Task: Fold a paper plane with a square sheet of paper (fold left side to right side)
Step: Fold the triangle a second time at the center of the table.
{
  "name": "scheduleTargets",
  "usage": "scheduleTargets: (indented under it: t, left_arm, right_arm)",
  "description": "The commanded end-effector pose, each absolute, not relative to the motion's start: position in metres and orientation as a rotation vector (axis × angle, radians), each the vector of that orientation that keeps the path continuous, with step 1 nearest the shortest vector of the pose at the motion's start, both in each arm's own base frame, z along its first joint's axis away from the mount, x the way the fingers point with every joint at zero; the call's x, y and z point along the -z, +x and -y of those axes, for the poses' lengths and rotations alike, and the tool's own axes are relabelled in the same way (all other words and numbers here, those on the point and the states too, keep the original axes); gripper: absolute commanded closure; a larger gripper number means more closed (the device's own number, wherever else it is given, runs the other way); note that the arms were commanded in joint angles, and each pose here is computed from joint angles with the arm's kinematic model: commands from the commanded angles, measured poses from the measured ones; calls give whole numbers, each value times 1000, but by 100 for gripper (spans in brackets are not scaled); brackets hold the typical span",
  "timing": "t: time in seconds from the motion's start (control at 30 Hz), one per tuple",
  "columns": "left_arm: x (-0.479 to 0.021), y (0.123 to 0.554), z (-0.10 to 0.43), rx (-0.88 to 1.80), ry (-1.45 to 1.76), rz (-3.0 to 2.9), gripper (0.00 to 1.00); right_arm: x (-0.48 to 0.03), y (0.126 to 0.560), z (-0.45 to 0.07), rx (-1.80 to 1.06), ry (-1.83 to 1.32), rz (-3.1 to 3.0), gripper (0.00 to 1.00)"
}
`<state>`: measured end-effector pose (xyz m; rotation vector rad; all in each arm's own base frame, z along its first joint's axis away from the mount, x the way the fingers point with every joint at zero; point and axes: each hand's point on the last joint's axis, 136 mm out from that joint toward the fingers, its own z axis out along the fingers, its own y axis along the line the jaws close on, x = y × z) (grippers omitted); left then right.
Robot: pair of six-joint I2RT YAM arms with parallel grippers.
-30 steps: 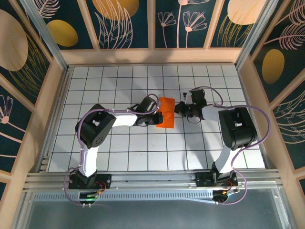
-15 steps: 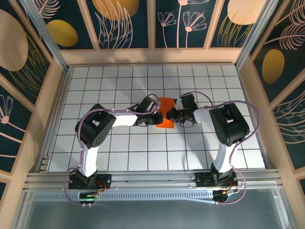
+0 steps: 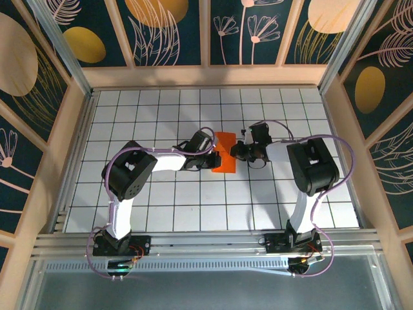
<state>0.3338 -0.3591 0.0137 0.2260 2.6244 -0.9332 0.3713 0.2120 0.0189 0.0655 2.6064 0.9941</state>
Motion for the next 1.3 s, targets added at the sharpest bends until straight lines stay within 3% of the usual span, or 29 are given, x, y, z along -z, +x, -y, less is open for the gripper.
scheduleTargets:
  t: [0.0,0.3,0.57,0.83,1.27]
  left_arm:
    - [42,307,322,730,180,-2832,100]
    - [36,306,328,790,175,-2810,100]
    - [34,306,331,819,168,-2800,100]
    - [29,308,335,842,172,-2788,100]
    - [-13,327,359,930,255,-2697,100]
  right_arm:
    - [4,386,-173,-798,149,-2651,100]
    - [-31,397,-174,-837,118,-2581,100]
    - [-56,377,-210,-994,39,-2524,100]
    - [-35,367,-232,-1075,30,-2566,100]
    - [11,351,-210,-914,108,-2741,100]
